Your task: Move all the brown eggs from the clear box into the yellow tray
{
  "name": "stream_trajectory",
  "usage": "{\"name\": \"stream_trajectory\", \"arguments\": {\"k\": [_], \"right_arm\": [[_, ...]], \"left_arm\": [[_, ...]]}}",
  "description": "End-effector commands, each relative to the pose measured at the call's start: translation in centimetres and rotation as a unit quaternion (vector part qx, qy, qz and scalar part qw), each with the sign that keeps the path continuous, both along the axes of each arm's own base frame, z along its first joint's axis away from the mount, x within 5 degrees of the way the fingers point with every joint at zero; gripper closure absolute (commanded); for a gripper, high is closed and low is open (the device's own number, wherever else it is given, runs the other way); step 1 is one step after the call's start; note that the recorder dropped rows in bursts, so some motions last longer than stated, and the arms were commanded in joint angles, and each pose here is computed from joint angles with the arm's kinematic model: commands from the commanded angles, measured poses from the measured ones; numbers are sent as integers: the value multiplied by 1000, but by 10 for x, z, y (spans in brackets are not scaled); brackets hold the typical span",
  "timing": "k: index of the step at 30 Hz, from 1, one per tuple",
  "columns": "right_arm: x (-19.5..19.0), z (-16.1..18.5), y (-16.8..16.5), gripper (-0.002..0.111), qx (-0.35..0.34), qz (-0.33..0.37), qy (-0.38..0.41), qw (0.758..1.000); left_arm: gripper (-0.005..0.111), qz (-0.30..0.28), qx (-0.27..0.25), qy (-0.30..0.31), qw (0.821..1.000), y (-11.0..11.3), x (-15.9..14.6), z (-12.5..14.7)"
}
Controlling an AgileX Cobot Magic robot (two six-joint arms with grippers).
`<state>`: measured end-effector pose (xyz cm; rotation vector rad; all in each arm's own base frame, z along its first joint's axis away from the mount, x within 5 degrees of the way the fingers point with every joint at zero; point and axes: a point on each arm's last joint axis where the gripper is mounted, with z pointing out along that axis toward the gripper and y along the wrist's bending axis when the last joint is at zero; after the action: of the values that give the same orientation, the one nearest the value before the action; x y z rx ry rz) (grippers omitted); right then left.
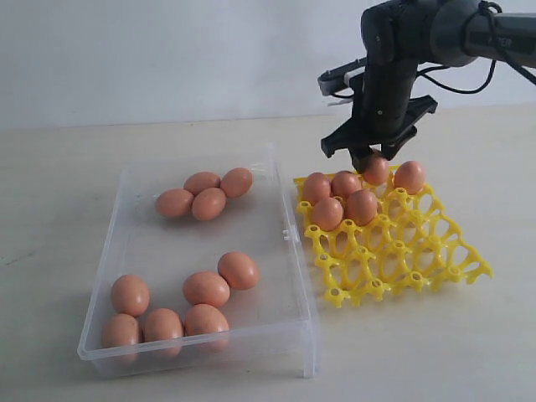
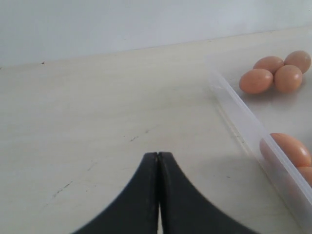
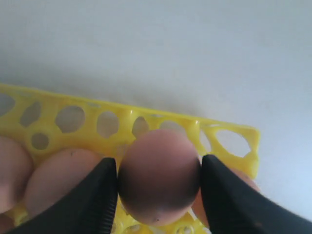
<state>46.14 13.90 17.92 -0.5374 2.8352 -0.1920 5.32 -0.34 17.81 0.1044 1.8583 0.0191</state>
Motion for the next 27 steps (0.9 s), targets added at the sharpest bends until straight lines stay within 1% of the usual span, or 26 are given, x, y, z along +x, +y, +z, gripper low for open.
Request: {"name": "stream_trajectory", "arguments": {"k": [1, 5, 8, 12, 17, 21, 27], "right_arm": [[0, 24, -1, 108, 17, -4, -38, 999], [-4, 19, -2, 108, 20, -3, -41, 999], [-12, 18, -1, 108, 34, -5, -65, 997], [-28, 14, -5, 108, 63, -4, -119, 991], [-49, 16, -12, 108, 89, 8, -209, 974], [-61, 7, -17, 108, 86, 16, -212, 973], [-67, -4, -16, 108, 95, 30, -216, 971]], "left_arm": [[107, 0, -4, -9, 1000, 0, 0, 3], [107, 0, -4, -9, 1000, 0, 0, 3], [107, 0, -4, -9, 1000, 0, 0, 3], [107, 0, -4, -9, 1000, 0, 0, 3], [107, 0, -4, -9, 1000, 0, 0, 3], [107, 0, -4, -9, 1000, 0, 0, 3], [107, 0, -4, -9, 1000, 0, 0, 3]]}}
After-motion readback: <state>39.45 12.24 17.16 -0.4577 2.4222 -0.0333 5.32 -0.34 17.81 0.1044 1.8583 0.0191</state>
